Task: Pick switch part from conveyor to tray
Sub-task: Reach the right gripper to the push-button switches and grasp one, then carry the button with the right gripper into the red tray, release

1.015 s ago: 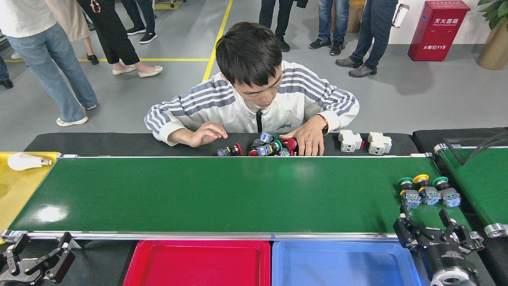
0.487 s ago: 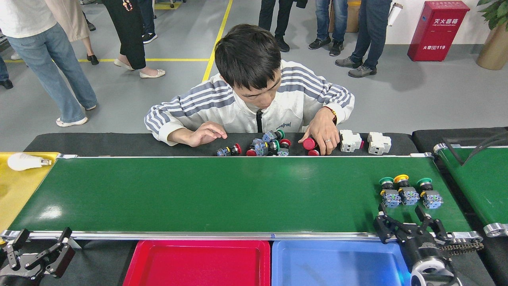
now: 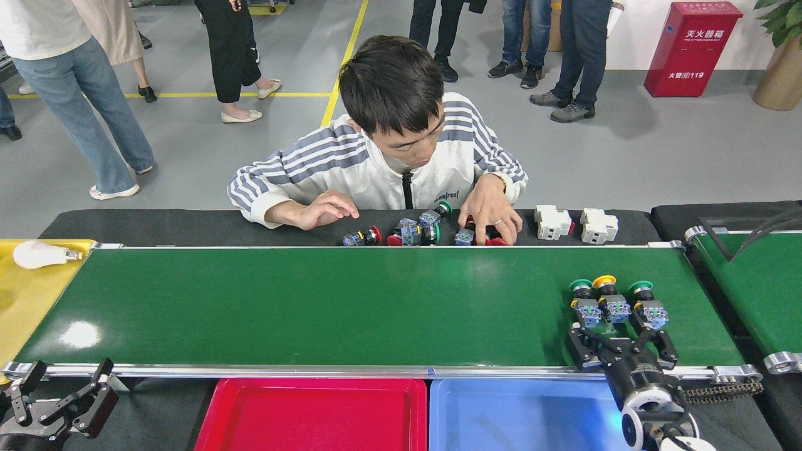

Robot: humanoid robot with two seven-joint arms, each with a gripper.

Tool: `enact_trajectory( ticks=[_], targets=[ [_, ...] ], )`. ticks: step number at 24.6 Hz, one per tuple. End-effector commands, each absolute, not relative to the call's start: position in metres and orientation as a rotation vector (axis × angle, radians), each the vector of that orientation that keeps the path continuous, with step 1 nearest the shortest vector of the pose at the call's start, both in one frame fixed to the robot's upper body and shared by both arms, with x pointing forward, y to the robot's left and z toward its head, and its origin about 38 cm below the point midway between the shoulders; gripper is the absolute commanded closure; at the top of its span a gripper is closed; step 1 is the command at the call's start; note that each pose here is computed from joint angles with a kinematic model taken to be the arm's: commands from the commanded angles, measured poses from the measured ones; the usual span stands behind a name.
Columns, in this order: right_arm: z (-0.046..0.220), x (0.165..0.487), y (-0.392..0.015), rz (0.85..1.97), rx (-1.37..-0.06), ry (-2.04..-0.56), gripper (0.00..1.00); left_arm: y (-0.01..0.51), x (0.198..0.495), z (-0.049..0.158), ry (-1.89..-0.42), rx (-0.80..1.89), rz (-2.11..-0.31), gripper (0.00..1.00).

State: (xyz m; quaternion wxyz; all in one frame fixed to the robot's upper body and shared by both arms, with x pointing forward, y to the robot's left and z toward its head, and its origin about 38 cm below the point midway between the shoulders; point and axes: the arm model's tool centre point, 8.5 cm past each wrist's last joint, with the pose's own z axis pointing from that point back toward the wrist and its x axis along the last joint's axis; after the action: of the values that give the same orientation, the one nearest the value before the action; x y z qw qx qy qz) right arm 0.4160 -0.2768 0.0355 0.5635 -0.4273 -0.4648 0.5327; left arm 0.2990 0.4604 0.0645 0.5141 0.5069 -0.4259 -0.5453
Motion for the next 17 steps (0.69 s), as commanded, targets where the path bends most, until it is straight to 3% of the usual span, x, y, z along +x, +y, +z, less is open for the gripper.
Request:
enact_trajectory(
  ticks=[1,4,5,6,7,9,12,17],
  targets=[
    [0.047,0.429,-0.27,1.255,-1.019,-1.124,0.01,0.465,0.304,0.077,-1.031,1.259,-1.313,0.0],
    [0.045,0.435,-0.262,1.276,-1.001,-1.127,0.02,0.465,0.307,0.079,-1.037,1.265,-1.311,0.0],
    [0.045,0.437,-0.26,1.279,-0.996,-1.129,0.07,0.465,0.308,0.08,-1.037,1.267,-1.31,0.0],
    [0.044,0.437,-0.26,1.286,-0.994,-1.127,0.19,0.465,0.309,0.081,-1.041,1.27,-1.307,0.0],
    [0.042,0.436,-0.261,1.302,-0.992,-1.126,0.46,0.465,0.31,0.082,-1.041,1.272,-1.308,0.0],
    [0.04,0.436,-0.261,1.332,-0.993,-1.12,0.79,0.464,0.31,0.081,-1.044,1.27,-1.306,0.0],
    [0.039,0.435,-0.261,1.356,-0.995,-1.122,0.88,0.463,0.31,0.08,-1.042,1.266,-1.303,0.0],
    [0.048,0.436,-0.256,1.356,-1.003,-1.168,0.89,0.463,0.31,0.079,-1.043,1.265,-1.302,0.0]
  ],
)
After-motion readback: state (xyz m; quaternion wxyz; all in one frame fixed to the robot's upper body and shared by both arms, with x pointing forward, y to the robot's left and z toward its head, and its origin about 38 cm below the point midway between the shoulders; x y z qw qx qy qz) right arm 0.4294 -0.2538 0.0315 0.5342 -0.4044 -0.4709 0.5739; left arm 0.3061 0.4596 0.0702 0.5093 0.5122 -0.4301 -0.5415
